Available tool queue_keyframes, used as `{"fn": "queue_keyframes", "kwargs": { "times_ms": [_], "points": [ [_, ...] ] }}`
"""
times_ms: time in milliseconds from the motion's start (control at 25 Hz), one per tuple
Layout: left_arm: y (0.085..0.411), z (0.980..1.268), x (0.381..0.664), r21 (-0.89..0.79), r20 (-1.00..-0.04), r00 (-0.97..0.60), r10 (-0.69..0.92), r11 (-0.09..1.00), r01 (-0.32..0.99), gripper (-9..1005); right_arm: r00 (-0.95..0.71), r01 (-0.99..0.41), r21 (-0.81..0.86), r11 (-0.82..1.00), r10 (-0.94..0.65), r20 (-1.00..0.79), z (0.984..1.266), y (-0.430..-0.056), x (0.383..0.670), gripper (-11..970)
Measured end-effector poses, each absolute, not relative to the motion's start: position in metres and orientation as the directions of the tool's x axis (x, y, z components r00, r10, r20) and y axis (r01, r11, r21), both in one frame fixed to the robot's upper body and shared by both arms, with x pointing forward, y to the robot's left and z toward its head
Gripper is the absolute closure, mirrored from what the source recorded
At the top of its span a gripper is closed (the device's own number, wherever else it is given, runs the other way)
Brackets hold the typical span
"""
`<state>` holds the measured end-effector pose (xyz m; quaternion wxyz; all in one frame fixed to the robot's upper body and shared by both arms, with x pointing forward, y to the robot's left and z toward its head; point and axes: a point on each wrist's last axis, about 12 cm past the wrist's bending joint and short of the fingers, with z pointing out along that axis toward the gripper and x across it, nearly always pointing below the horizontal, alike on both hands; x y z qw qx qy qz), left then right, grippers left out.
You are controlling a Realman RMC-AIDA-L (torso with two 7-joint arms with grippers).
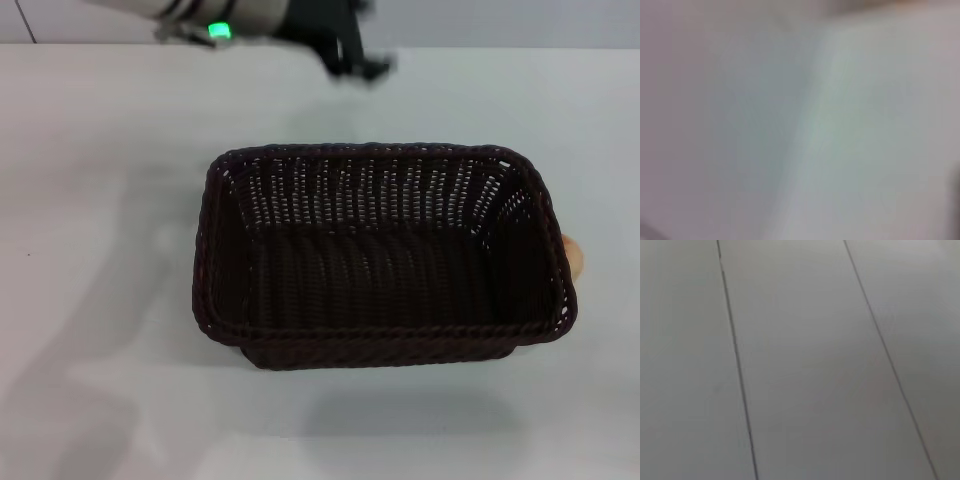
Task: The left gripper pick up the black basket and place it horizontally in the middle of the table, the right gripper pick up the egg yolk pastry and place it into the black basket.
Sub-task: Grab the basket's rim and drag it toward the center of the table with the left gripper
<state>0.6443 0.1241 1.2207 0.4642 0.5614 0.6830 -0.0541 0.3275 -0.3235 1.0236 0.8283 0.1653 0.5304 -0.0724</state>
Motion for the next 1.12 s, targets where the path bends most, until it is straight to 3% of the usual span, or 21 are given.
{"fn": "queue_keyframes", "kwargs": {
  "times_ms": [160,200,280,400,560,720,840,1120],
  "points": [
    [0.148,1.237,0.645,0.516,-0.828,0.145,0.542,0.633,0.577,365,0.379,0.257,0.171,0.951,0.064,-0.923,1.019,-0.321,0.333,194],
    [0.160,1.240,0.640,0.511,-0.854,0.183,0.487,0.721,0.467,326,0.365,0.249,0.165,0.954,0.065,-0.929,1.018,-0.321,0.335,195],
    [0.164,1.242,0.638,0.510,-0.859,0.199,0.472,0.748,0.425,249,0.342,0.231,0.156,0.960,0.070,-0.937,1.015,-0.319,0.339,198],
    [0.189,1.237,0.622,0.467,-0.871,0.265,0.414,0.865,0.185,212,0.306,0.184,0.141,0.973,0.079,-0.949,1.012,-0.317,0.347,203],
    [0.207,1.214,0.607,0.368,-0.887,0.306,0.347,0.930,0.013,214,0.244,0.133,0.123,0.983,0.088,-0.966,1.006,-0.315,0.361,209],
    [0.222,1.193,0.597,0.287,-0.895,0.342,0.286,0.957,-0.050,214,0.178,0.070,0.101,0.992,0.087,-0.980,1.000,-0.311,0.378,216],
    [0.239,1.151,0.584,0.258,-0.890,0.376,0.257,0.965,-0.050,214,0.135,0.018,0.086,0.996,0.083,-0.987,0.996,-0.306,0.388,220],
    [0.290,1.076,0.564,0.263,-0.936,0.214,0.278,0.960,-0.095,214,0.052,-0.092,0.073,0.993,0.078,-0.996,0.989,-0.290,0.408,231]
  ]
}}
